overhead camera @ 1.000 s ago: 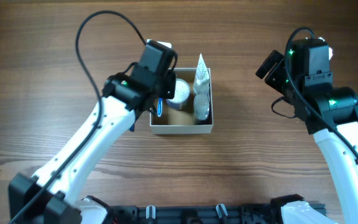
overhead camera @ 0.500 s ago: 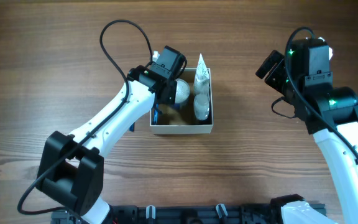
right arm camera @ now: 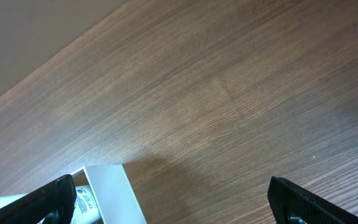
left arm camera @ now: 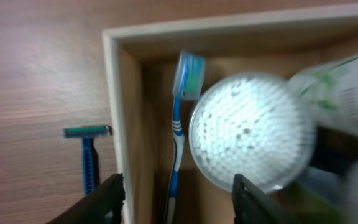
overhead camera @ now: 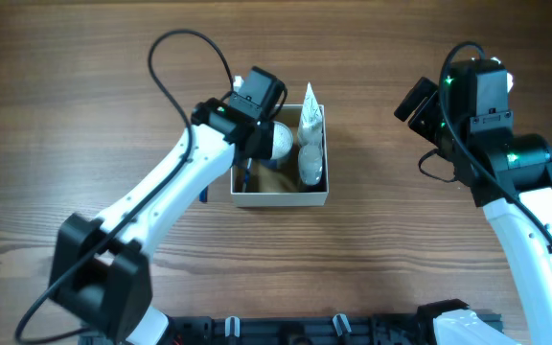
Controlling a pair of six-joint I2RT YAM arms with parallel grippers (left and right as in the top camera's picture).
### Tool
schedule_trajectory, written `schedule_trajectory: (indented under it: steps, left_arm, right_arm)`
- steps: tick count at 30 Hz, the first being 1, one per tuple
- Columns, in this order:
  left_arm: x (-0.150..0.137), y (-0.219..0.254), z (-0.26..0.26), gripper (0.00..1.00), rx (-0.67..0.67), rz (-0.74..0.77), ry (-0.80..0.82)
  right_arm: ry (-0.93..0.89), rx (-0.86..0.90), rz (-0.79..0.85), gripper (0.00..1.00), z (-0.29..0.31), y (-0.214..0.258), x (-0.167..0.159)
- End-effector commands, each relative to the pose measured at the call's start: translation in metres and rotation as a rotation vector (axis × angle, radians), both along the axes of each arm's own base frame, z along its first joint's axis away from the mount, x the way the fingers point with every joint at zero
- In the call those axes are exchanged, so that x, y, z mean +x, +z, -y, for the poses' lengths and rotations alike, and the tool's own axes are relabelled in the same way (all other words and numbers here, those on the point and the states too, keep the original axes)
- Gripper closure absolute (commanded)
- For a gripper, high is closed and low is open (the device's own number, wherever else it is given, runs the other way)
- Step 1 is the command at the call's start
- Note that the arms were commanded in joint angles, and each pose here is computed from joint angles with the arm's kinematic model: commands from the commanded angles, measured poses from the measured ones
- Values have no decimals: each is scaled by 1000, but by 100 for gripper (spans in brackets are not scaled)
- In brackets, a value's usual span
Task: Pack container
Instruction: 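Lower the toothbrush into the box beside the tub and release, then move the left gripper to the blue razor and grasp it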
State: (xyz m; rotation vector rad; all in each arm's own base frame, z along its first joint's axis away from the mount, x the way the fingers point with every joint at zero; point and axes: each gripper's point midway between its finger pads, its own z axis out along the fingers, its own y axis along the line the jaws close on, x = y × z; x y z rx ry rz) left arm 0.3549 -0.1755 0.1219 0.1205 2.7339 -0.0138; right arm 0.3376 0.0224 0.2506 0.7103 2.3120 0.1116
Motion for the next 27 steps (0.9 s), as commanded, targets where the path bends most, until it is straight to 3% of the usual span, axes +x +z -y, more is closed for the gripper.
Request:
schedule_trajectory:
  steps: [1, 6, 9, 13, 19, 27]
  left_arm:
    - [9, 60, -24, 37, -62, 134, 113]
    - [7, 61, -83, 27, -24, 87, 248]
    - [5, 41, -115, 28, -8, -6, 286]
    - [2, 1, -119, 30, -98, -156, 206]
    - [-6, -57, -124, 36, -61, -327, 172]
    - [-21, -115, -118, 35, -38, -503, 133]
  right_arm:
    - [-29, -11, 1, 0, 5, 0, 2]
    - [-29, -10, 2, 0, 5, 1, 2]
    - [-29, -11, 1, 0, 5, 0, 2]
    - [-29, -11, 1, 0, 5, 0, 2]
    - [-29, -11, 1, 0, 5, 0, 2]
    - [-29, -11, 2, 0, 5, 1, 2]
